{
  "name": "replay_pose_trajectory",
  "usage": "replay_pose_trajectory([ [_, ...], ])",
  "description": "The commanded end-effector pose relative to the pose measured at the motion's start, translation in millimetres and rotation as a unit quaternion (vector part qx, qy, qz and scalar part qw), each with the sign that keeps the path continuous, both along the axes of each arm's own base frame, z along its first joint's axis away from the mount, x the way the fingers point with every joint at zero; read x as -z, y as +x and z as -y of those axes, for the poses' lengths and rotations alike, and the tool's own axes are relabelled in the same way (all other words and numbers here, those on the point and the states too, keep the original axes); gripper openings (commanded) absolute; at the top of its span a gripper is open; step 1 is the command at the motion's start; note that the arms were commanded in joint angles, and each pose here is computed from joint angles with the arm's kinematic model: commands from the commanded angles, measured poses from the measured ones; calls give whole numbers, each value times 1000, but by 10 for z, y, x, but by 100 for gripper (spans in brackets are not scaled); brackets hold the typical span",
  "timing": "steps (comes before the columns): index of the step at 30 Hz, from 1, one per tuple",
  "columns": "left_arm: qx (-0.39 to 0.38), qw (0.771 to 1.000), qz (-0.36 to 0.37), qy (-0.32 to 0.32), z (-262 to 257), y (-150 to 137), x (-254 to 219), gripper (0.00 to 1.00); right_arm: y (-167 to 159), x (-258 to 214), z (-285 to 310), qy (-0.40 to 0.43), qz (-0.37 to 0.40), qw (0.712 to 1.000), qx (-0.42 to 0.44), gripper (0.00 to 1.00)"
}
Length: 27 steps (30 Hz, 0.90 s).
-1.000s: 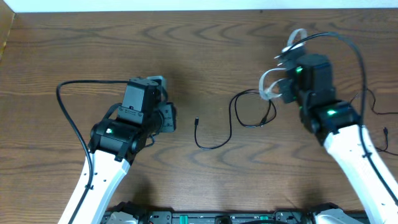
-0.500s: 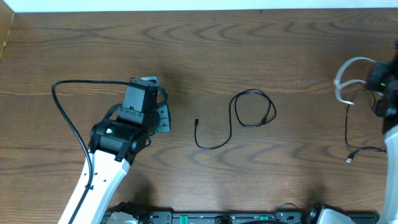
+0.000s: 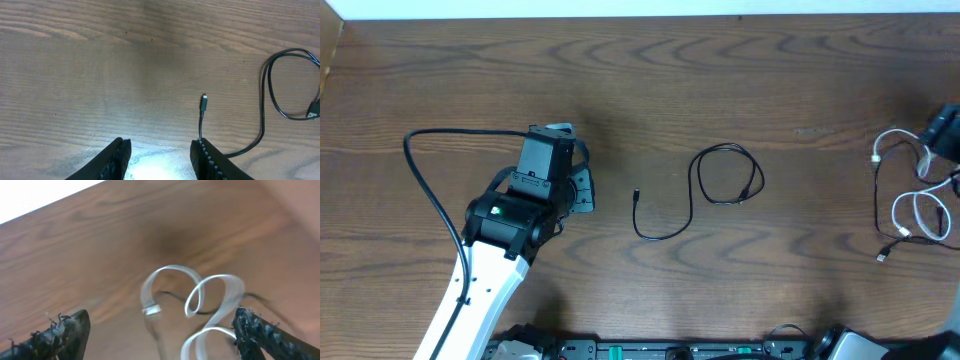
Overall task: Untangle cables
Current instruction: 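Carry the white cable right with the right gripper to the table edge, then move the right gripper to the black cable and grasp it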
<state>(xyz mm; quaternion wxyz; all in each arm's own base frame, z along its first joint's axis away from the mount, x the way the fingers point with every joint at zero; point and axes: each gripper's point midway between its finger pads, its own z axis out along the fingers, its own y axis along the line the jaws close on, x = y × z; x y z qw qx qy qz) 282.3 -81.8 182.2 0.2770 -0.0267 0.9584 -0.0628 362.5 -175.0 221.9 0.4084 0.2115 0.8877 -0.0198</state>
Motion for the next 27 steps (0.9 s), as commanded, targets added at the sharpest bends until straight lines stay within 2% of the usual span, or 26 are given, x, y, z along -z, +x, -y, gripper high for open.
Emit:
replay_pose_trajectory([
  [1,-1,1000,3,-5,4,8,-35,44,242,89,-618,111,23,986,-124,82],
  [3,1,1000,3,-8,19,10,-37,44,276,255,-853,143,-1,977,-156,75],
  [6,1,1000,3,-8,19,10,-37,44,283,618,-1246,179,-64,962,-197,72],
  [12,1,1000,3,-8,18,8,-36,44,115,1192,-2003,175,-178,916,-314,73],
  [18,1,1000,1,-7,16,2,-32,44,-5,1579,-2382,161,-251,890,-345,58],
  [23,1,1000,1,-7,16,1,-31,44,-94,1843,-2487,140,-304,884,-325,58],
  [27,1,1000,1,-7,16,0,-30,44,-102,1882,-2576,133,-307,880,-336,56],
])
